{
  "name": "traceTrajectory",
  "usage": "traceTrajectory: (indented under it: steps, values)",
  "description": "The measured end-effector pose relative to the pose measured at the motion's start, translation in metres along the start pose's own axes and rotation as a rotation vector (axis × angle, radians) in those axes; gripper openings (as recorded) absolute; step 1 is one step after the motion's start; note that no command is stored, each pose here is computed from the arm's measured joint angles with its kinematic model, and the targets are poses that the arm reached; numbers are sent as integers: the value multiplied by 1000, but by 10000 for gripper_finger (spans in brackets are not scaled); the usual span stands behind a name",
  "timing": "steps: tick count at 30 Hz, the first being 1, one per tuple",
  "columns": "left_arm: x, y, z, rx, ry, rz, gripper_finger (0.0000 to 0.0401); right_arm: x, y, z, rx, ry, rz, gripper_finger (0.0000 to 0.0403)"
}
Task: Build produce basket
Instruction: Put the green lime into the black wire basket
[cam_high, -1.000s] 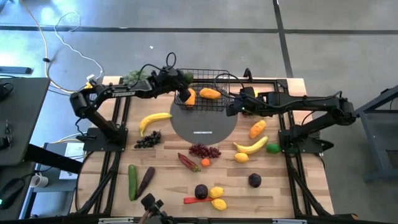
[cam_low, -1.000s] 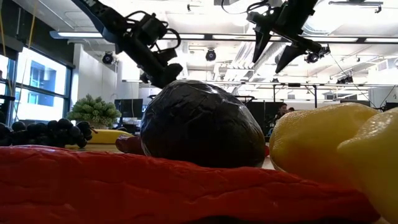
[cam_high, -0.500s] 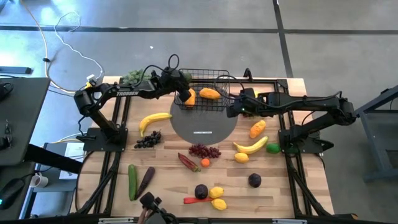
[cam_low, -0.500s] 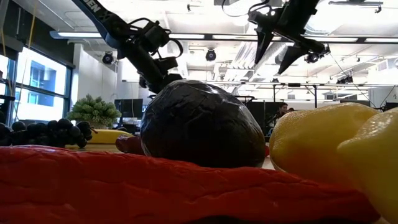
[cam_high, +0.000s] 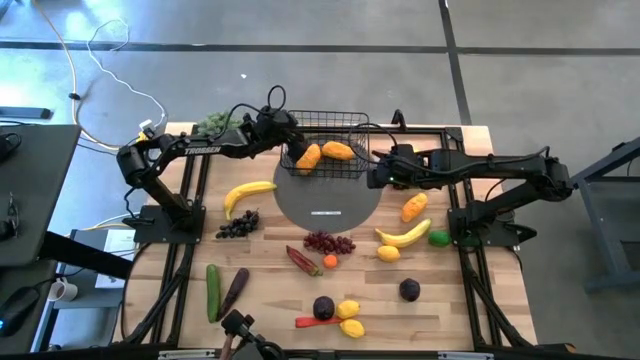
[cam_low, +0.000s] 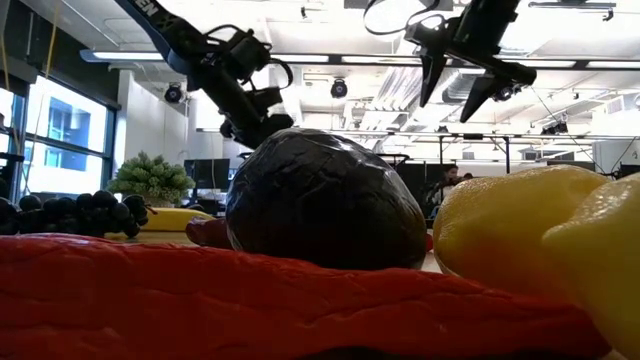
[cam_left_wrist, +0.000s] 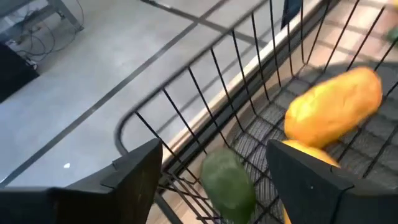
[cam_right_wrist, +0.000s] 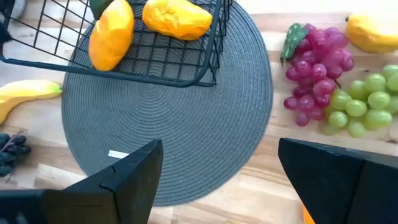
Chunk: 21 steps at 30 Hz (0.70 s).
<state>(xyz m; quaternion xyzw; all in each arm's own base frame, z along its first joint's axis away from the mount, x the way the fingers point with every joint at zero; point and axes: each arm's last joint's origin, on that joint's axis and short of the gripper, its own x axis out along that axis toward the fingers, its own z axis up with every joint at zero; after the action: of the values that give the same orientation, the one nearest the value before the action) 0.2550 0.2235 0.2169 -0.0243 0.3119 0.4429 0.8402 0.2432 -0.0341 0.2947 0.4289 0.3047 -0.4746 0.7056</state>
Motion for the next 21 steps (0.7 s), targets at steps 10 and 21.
traceTrajectory:
  steps: [10, 21]
  values:
    - [-38, 14, 23, -40, -131, 5, 278, -13, -9, -13, 32, 32, -48, 300]
    - [-83, 26, 34, -136, -182, -63, 278, -31, -27, -32, -67, 191, -136, 300]
